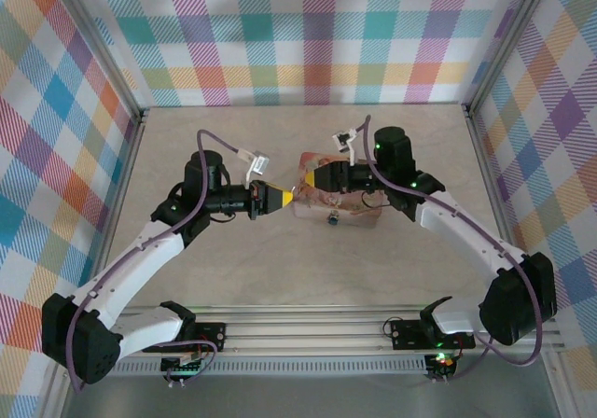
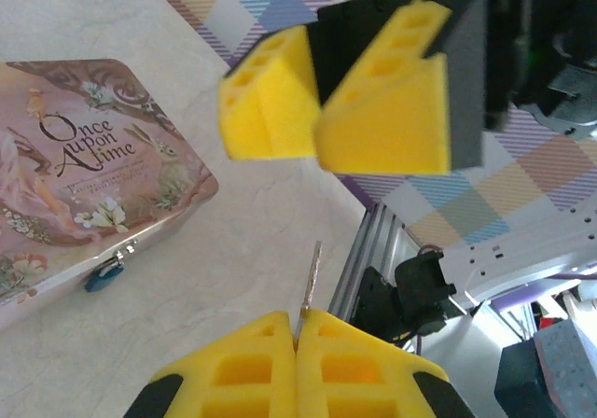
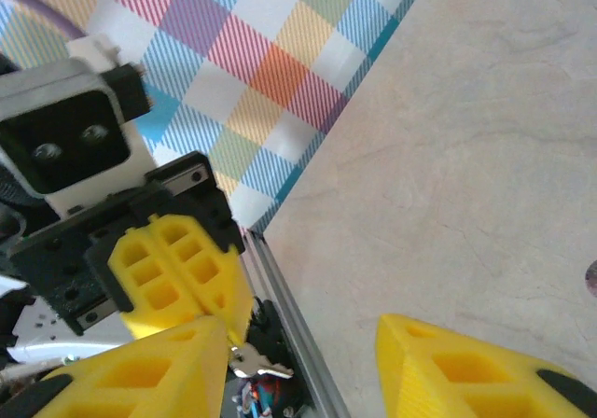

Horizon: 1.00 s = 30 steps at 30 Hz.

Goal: Unlock the padlock with the key

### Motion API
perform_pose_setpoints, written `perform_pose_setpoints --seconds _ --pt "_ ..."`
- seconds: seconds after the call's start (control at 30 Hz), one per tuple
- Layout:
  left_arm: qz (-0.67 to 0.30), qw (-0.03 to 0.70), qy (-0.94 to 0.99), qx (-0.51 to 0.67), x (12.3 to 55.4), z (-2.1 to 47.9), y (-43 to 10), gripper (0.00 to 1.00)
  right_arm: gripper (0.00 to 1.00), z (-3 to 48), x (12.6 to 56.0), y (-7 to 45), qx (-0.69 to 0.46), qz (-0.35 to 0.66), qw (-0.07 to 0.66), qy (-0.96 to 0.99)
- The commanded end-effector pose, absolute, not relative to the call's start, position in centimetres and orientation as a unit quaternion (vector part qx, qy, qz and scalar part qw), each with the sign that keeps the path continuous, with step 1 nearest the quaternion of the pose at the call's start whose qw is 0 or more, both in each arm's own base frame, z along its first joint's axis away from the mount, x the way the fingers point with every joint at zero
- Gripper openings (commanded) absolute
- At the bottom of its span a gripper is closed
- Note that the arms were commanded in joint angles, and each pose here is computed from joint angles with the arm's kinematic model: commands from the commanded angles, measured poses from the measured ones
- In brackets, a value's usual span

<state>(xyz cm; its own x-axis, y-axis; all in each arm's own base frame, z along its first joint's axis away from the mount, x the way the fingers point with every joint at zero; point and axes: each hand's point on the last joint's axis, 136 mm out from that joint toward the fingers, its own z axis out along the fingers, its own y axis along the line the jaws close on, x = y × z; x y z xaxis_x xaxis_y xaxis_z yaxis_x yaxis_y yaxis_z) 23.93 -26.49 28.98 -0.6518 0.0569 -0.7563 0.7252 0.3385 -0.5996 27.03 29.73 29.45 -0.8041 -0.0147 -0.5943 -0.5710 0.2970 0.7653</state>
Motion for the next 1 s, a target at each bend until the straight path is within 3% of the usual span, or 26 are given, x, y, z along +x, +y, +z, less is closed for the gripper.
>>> perform_pose_setpoints --seconds 0.0,0.23,0.63,0.73,0.9,0.97 --pt "-0.515 0.312 0.743 0.294 23.2 29.4 -26.7 0.0 0.47 31.2 25.5 30.3 -0.212 0.601 0.229 0.736" --pt "-0.531 0.277 0.738 0.312 22.8 29.6 -27.4 0.0 0.48 31.3 24.4 30.6 -0.233 0.618 0.212 0.72" --pt "-0.539 0.256 0.739 0.311 22.6 29.9 -27.8 0.0 0.38 29.9 23.2 32.3 -0.258 0.612 0.181 0.726" --pt "-0.541 0.253 0.739 0.313 22.5 29.9 -27.8 0.0 0.3 29.6 23.1 32.6 -0.258 0.613 0.173 0.726" --pt "-0.541 0.245 0.742 0.312 22.3 29.6 -27.9 0.0 0.03 29.4 23.4 32.7 -0.253 0.614 0.182 0.725" --pt "-0.54 0.247 0.742 0.31 22.3 29.6 -27.8 0.0 0.0 29.5 23.5 32.7 -0.254 0.615 0.192 0.721"
